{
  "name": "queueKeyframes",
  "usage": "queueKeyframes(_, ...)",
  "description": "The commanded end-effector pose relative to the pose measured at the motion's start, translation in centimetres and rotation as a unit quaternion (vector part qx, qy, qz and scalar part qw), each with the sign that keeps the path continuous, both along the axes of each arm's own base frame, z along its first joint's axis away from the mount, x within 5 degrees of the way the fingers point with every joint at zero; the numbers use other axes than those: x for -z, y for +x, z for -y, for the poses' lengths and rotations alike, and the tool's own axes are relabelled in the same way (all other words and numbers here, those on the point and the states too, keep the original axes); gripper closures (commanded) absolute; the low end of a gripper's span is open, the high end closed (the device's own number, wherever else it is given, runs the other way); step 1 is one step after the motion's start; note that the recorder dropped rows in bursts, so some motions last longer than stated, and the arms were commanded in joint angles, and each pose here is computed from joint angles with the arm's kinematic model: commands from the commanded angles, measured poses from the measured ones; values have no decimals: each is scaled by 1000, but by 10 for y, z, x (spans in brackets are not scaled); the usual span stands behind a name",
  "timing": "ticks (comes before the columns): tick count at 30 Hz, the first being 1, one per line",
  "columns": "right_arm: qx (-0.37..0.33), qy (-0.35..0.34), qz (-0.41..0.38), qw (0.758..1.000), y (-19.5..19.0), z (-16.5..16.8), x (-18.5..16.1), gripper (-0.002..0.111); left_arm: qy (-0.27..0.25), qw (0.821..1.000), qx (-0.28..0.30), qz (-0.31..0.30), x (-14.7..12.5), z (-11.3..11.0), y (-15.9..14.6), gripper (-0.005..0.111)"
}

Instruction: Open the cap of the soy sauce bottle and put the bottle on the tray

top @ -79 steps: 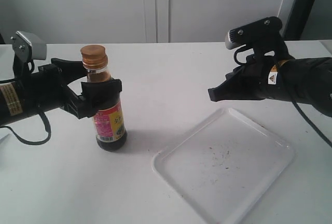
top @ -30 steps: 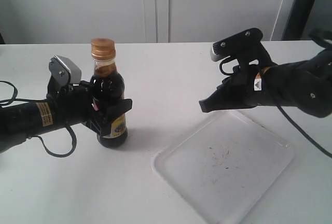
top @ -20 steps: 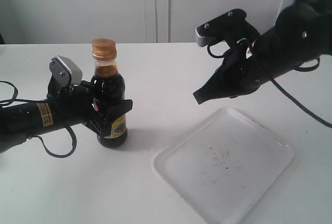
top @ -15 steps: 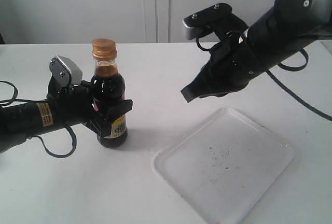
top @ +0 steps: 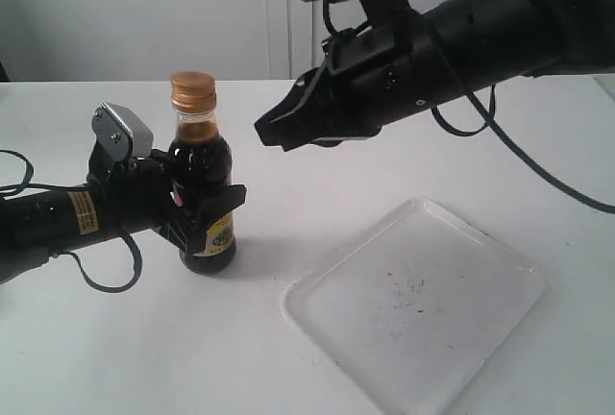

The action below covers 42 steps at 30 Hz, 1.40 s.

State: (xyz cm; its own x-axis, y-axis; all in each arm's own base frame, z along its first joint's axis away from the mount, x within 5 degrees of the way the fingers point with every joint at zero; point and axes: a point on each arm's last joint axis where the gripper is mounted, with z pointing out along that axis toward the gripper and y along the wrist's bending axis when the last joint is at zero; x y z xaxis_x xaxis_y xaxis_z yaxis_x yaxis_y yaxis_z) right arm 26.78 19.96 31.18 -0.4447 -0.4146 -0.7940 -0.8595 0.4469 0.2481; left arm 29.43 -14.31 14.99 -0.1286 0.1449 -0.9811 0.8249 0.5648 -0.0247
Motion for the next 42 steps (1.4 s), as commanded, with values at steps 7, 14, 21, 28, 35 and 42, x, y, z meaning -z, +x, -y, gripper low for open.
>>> queueKeyframes(7, 13, 20, 133, 991, -15, -42, -14, 108, 4, 1000, 6, -1, 2, 2, -1, 107)
queueKeyframes(14, 39, 32, 188, 981, -30, -68, -19, 108, 4, 1000, 6, -1, 2, 2, -1, 107)
queueKeyframes(21, 68, 46, 199, 977, -43, -81, -18, 108, 4, 1000, 6, -1, 2, 2, -1, 107)
queueKeyframes(28, 119, 37, 180, 976, -40, -84, 5, 108, 4, 1000, 6, -1, 2, 2, -1, 107)
queueKeyframes(35, 135, 19, 165, 977, -31, -92, 25, 108, 4, 1000, 6, -1, 2, 2, -1, 107)
queueKeyframes(42, 143, 20, 171, 975, -25, -96, 26, 108, 4, 1000, 6, -1, 2, 2, -1, 107)
